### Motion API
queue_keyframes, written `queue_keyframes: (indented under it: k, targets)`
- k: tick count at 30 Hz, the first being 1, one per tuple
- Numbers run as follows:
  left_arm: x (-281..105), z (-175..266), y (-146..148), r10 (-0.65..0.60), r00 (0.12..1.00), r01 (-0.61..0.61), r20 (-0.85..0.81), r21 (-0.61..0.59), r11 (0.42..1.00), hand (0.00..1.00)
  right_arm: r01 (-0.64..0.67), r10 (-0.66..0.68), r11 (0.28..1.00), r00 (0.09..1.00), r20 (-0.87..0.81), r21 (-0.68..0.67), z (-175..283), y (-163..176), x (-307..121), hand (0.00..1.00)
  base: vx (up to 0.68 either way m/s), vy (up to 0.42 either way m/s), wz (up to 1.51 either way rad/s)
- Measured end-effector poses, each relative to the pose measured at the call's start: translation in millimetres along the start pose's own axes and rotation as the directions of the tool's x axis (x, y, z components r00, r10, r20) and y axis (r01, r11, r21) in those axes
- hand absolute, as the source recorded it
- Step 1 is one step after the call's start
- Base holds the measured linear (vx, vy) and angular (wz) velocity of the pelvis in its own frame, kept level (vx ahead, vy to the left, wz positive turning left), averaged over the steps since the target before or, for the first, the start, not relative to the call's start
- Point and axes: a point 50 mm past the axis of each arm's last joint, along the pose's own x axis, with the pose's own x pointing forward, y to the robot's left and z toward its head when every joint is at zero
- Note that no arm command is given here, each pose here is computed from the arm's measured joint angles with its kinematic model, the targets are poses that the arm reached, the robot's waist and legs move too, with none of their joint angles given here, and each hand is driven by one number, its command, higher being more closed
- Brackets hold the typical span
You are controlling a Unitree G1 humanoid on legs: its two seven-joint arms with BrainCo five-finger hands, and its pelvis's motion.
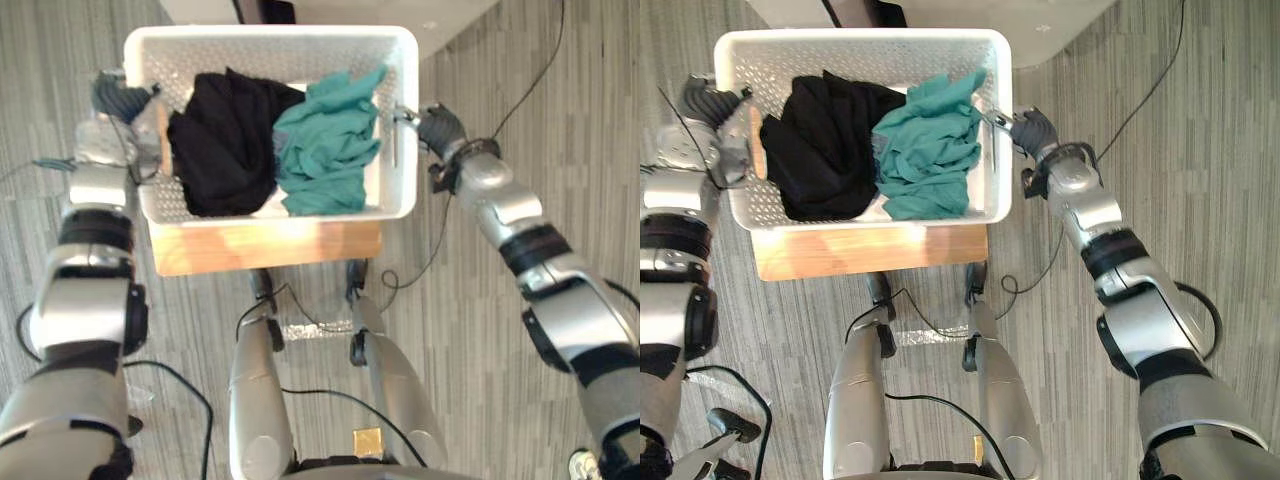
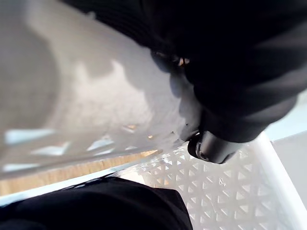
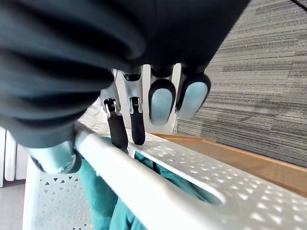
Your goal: Pick up the laundry basket with both hands and put the clothes into the washing machine.
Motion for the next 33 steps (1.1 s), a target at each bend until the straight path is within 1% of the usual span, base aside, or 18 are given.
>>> queue_keyframes:
  k: [1,3,5,8,9,11,15,17,19,21,26,33]
  targets:
    - [-8.6,-13.7,-9.3,-0.024,1.0,0.024,-0.011,0.002,1.0,1.0,0.021,-0.021,1.0,1.0,0.0,0.022,-9.1,-2.8,-9.7,1.0,0.07,0.039,0.14]
    - [-25.8,-32.6,-26.5,-0.076,0.997,0.075,-0.016,-0.04,0.996,1.0,0.065,-0.066,0.996,0.998,0.01,0.068,-20.1,-10.9,-26.5,1.0,0.08,0.036,0.17]
    - [-41.3,-49.0,-40.4,-0.113,0.993,0.11,-0.033,-0.081,0.991,1.0,0.101,-0.103,0.991,0.995,0.015,0.085,-27.7,-18.2,-36.9,1.0,0.06,0.029,0.17]
    - [-73.4,-76.5,-65.6,-0.18,0.981,0.166,-0.079,-0.155,0.974,1.0,0.162,-0.159,0.98,0.987,-0.038,0.116,-51.8,-28.6,-54.6,1.0,0.06,0.026,0.2]
    - [-81.2,-82.1,-69.9,-0.193,0.977,0.177,-0.089,-0.168,0.97,1.0,0.172,-0.167,0.978,0.984,-0.053,0.117,-57.7,-30.4,-59.6,1.0,0.06,0.021,0.18]
    - [-110.0,-102.0,-80.5,-0.234,0.963,0.201,-0.134,-0.226,0.953,1.0,0.186,-0.171,0.976,0.977,-0.128,0.114,-82.9,-33.6,-77.3,1.0,0.07,0.003,0.14]
    - [-145.2,-123.9,-87.4,-0.283,0.939,0.218,-0.197,-0.297,0.93,1.0,0.178,-0.146,0.976,0.962,-0.232,0.123,-115.7,-34.8,-104.8,1.0,0.06,0.034,0.15]
    - [-167.3,-142.1,-86.9,-0.309,0.913,0.213,-0.266,-0.335,0.918,1.0,0.152,-0.108,0.981,0.946,-0.307,0.123,-136.0,-29.8,-125.3,1.0,0.07,0.056,0.1]
    - [-182.4,-153.2,-85.0,-0.317,0.896,0.208,-0.311,-0.336,0.918,1.0,0.142,-0.084,0.98,0.928,-0.363,0.136,-151.7,-22.9,-140.9,1.0,0.08,0.05,0.1]
    - [-196.2,-162.3,-81.8,-0.326,0.88,0.209,-0.346,-0.336,0.918,1.0,0.159,-0.068,0.97,0.903,-0.425,0.182,-170.2,-12.9,-160.0,1.0,0.11,0.05,0.08]
    - [-211.6,-167.1,-83.8,-0.334,0.865,0.191,-0.374,-0.369,0.91,1.0,0.21,-0.057,0.952,0.838,-0.542,0.224,-198.7,-0.9,-198.3,1.0,0.09,0.031,0.13]
    - [-217.3,-170.2,-82.2,-0.35,0.855,0.221,-0.384,-0.342,0.913,1.0,0.233,-0.041,0.94,0.801,-0.597,0.249,-210.9,5.7,-219.1,1.0,0.02,0.007,0.01]
